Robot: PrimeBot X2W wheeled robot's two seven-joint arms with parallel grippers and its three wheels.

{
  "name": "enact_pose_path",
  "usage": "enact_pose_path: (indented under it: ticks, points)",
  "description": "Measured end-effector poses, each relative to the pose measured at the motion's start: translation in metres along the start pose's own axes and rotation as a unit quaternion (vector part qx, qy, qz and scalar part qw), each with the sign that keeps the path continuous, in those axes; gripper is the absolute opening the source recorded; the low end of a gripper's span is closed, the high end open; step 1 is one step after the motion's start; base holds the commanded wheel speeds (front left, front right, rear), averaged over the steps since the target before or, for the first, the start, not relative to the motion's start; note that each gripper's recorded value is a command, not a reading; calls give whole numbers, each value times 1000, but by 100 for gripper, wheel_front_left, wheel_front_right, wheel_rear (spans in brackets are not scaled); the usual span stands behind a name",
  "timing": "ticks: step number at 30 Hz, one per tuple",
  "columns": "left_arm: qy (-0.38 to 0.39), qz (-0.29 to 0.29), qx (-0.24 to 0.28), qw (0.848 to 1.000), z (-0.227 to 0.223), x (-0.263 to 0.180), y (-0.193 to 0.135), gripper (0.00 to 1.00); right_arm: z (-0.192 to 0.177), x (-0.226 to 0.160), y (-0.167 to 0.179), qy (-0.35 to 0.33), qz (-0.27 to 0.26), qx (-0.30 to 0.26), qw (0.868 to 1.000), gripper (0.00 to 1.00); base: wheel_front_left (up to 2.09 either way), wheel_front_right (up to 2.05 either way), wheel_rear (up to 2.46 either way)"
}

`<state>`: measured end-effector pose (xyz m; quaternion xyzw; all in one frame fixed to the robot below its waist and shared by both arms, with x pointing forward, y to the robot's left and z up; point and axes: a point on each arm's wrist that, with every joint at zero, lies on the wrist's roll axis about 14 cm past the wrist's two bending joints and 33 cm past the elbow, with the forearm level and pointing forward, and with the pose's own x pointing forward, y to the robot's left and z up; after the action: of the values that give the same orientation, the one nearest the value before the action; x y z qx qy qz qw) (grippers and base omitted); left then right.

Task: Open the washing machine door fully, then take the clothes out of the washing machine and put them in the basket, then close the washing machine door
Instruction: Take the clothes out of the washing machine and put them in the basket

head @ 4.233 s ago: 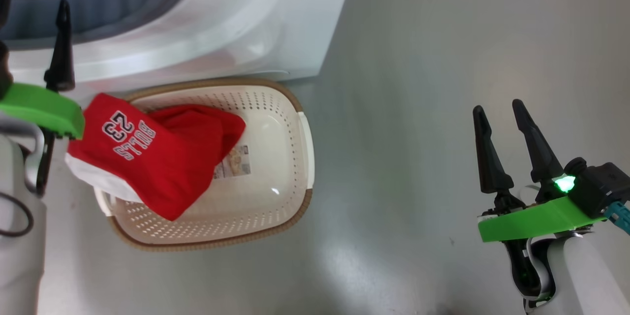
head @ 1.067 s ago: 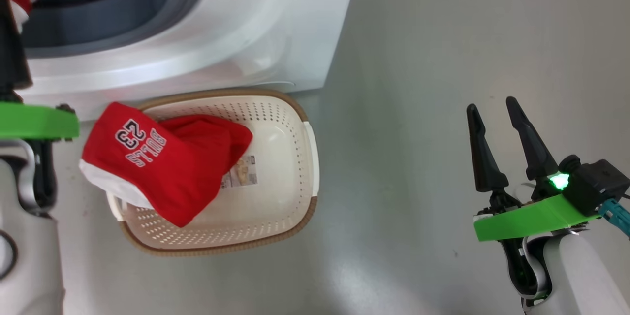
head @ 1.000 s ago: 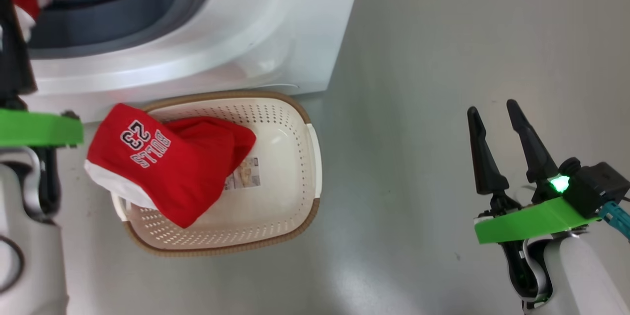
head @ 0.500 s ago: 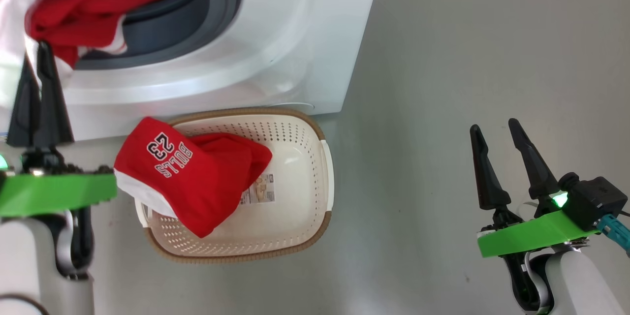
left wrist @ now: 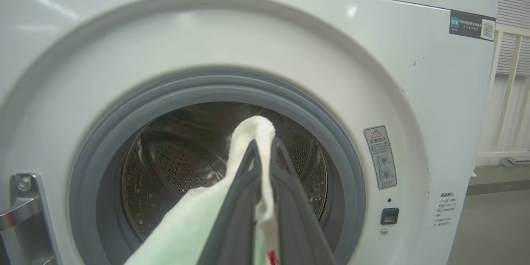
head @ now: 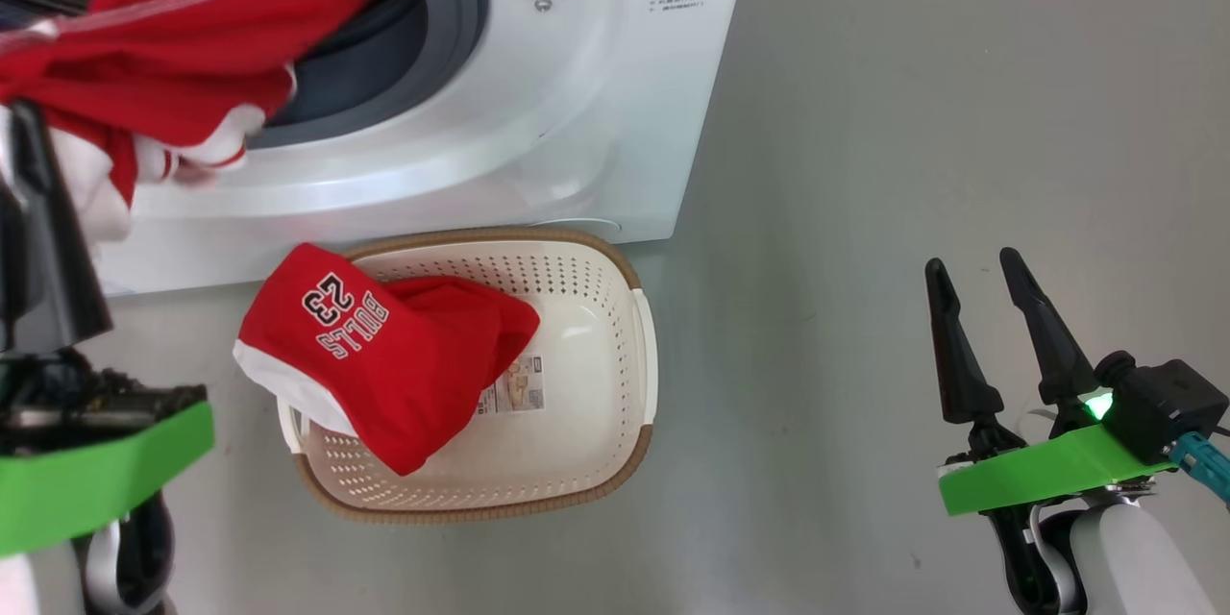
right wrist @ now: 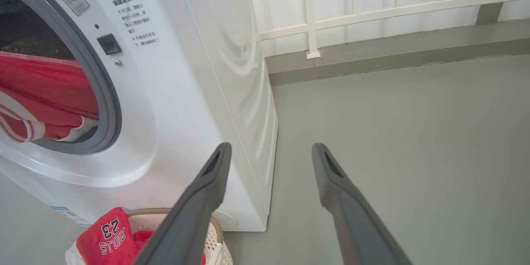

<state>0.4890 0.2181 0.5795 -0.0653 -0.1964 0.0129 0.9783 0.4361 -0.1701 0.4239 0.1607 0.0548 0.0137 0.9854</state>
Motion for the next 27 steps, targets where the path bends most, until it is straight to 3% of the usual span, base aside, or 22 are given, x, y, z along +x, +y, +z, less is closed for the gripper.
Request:
enact_pose_path:
  ticks: [4, 9, 16, 27]
  points:
    - [-17, -1, 1, 1000, 12, -2, -2, 0, 0, 1, 0, 0, 0, 0, 1000, 100, 0, 0, 0]
    - [15, -1, -5, 1000, -7, -10, -4, 0, -1, 1, 0, 2, 0, -3, 1000, 100, 0, 0, 0]
    - [124, 5, -20, 992, -75, -36, -6, 0, -6, 2, -1, 8, 0, -2, 1000, 100, 0, 0, 0]
    - [268, 4, -23, 963, -169, -71, -7, 0, -22, 9, -6, 25, -6, -1, 1000, 100, 0, 0, 0]
